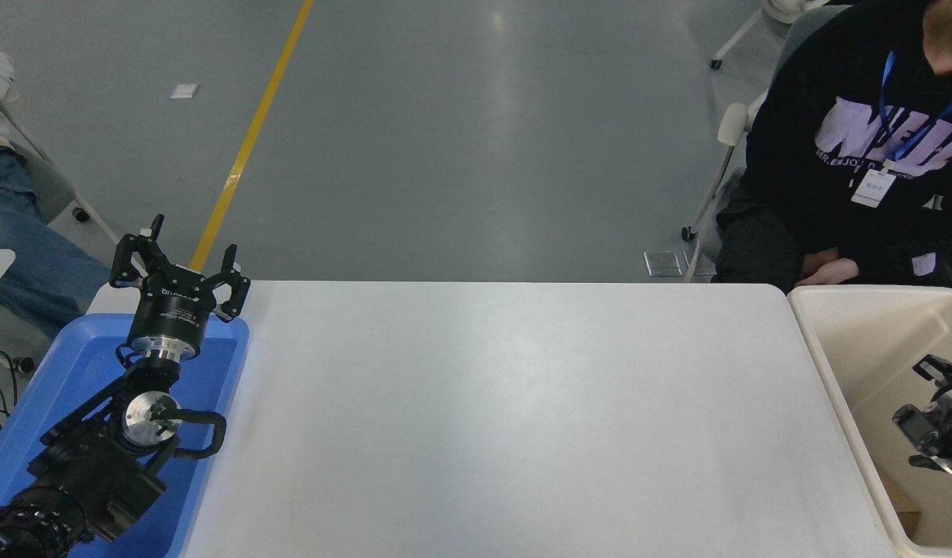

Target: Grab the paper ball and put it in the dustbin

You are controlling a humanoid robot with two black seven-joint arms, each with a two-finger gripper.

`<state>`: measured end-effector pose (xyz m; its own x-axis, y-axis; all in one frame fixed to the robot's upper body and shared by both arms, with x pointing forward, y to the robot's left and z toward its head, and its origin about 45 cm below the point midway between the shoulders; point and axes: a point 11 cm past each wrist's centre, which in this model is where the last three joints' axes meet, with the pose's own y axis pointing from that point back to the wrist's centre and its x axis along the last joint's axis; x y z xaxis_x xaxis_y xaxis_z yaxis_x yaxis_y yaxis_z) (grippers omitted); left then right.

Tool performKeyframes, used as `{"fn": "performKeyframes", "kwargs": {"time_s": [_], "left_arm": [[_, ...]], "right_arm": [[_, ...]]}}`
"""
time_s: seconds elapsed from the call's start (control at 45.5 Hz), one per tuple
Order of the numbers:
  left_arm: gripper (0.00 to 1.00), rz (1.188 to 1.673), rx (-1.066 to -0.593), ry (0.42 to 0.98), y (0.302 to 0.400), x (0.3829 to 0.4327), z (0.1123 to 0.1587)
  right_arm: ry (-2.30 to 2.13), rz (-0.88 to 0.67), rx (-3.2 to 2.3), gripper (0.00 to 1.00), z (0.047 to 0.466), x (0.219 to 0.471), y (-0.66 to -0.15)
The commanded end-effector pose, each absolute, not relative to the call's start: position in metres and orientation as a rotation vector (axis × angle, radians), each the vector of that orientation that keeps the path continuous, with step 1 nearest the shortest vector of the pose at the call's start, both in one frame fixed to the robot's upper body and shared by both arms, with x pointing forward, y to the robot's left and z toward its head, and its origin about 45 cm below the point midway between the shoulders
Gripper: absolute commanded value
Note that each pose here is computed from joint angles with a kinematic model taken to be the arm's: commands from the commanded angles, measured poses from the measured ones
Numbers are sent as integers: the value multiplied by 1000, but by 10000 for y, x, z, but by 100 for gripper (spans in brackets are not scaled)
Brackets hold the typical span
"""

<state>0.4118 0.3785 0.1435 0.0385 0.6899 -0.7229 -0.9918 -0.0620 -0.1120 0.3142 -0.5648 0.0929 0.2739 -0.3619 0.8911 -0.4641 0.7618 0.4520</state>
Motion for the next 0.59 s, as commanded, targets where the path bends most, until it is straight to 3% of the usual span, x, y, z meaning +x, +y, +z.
{"fn": "performKeyframes", "kwargs": {"time_s": [0.0, 0.484, 0.571], "left_arm": [[99, 1487, -737, 531, 3784, 4119, 1435], [99, 1487, -737, 531, 3784, 4119, 1435], [99, 1488, -736, 530, 3792, 4118, 1437]], "right_arm": [[-1344, 98, 739, 64, 929, 3124, -5653], [-1350, 87, 743, 64, 963, 3140, -5677], [-1355, 74, 761, 68, 935, 3157, -5628]]}}
